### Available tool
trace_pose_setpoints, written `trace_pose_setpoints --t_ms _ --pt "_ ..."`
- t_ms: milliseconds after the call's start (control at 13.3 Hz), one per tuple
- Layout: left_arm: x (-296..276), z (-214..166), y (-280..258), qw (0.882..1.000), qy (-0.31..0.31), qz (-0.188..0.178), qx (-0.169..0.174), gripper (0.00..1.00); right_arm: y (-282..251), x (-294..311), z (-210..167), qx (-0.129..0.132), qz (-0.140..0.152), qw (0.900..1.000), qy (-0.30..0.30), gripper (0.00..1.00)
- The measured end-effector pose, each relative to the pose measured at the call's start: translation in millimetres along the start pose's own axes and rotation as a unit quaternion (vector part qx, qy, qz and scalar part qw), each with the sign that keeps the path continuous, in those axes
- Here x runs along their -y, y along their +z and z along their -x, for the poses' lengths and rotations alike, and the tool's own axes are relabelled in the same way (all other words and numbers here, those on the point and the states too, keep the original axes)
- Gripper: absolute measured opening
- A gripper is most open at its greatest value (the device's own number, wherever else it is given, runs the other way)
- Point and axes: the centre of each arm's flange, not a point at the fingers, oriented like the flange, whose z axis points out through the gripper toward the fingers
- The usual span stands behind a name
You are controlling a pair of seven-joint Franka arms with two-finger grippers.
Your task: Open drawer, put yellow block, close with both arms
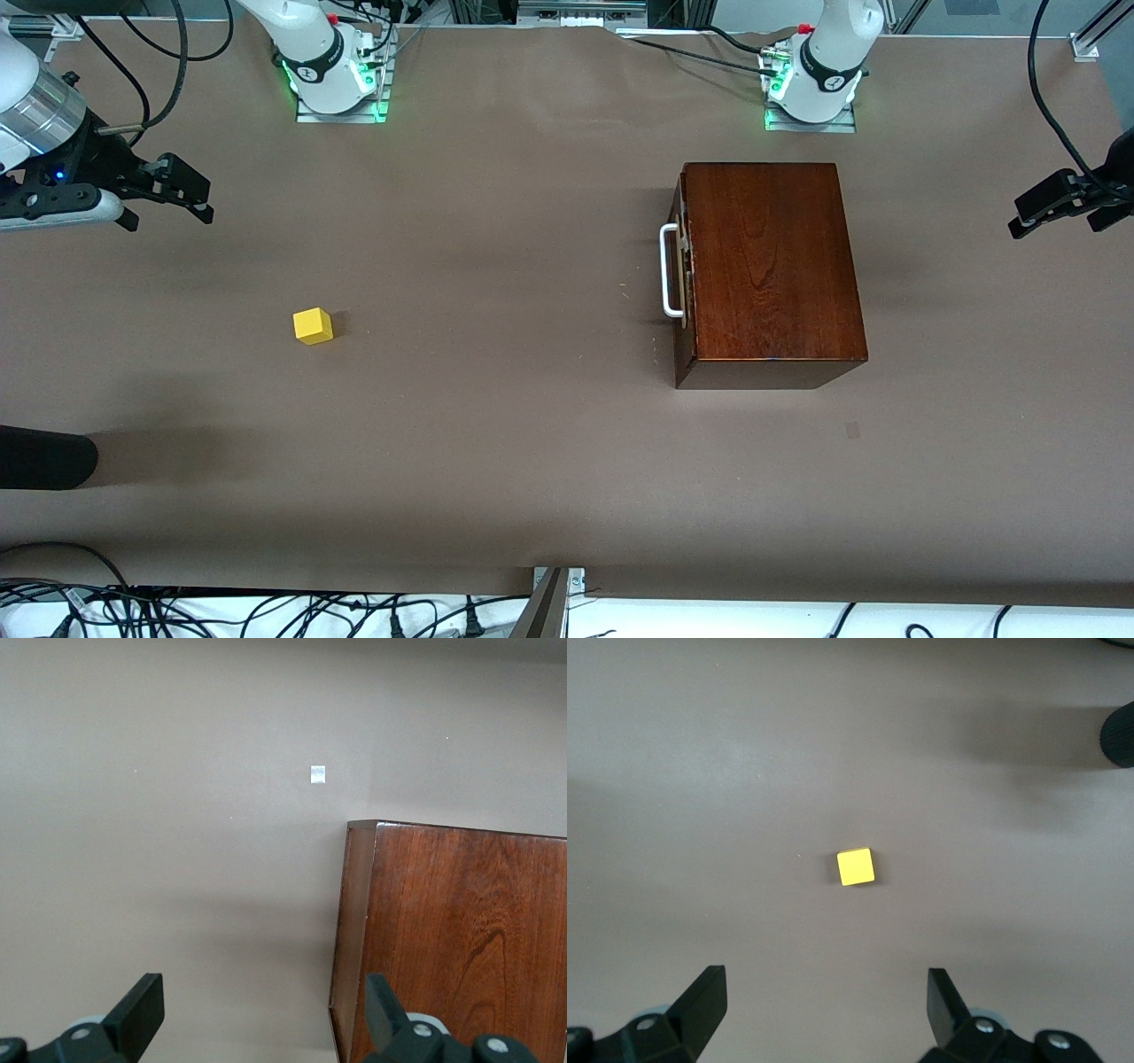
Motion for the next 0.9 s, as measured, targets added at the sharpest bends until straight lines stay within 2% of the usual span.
trace_pose_setpoints --t_ms 903 --pt "-2.3 -0.6 -1.2 1.000 0.002 0.000 -0.001 1.00 3.2 -0.2 0.1 0.003 0.000 1.000 0.000 1.00"
